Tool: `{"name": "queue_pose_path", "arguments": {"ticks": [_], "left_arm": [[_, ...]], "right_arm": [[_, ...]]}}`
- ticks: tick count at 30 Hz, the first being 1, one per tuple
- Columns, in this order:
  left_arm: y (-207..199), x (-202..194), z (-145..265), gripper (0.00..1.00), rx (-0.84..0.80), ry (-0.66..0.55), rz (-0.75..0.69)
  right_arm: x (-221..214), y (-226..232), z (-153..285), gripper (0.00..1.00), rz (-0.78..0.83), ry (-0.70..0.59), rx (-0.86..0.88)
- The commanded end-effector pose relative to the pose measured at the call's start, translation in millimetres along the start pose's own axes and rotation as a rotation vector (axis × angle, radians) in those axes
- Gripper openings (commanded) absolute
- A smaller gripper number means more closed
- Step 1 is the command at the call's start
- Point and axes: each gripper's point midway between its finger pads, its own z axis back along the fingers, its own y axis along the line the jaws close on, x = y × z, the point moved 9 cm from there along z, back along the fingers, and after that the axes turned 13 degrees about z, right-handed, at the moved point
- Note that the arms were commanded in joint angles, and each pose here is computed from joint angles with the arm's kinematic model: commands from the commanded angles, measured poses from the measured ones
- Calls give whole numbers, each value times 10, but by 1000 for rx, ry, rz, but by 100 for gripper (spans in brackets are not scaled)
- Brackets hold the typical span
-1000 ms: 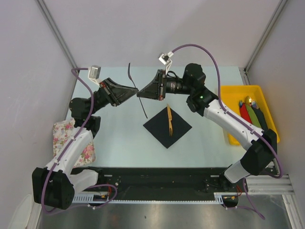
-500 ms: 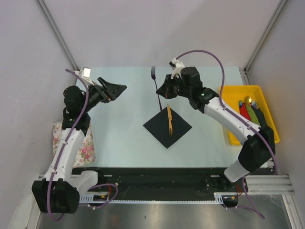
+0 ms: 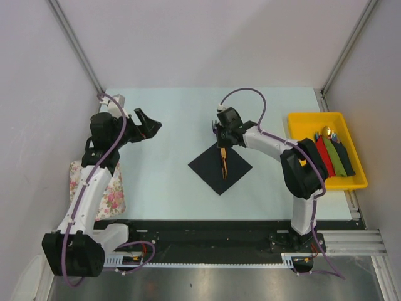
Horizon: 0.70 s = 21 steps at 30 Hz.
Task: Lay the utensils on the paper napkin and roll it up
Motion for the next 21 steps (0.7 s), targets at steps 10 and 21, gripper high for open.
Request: {"name": "queue_pose_path", "arguments": {"ticks": [10,21], "left_arm": [[24,36,9,100,16,-27,-33],[60,18,-19,100,34,-28,-11]], "right_arm": [[-76,116,-89,0,-74,-22,-82],[-221,150,-230,0,-112,36,-101]]}}
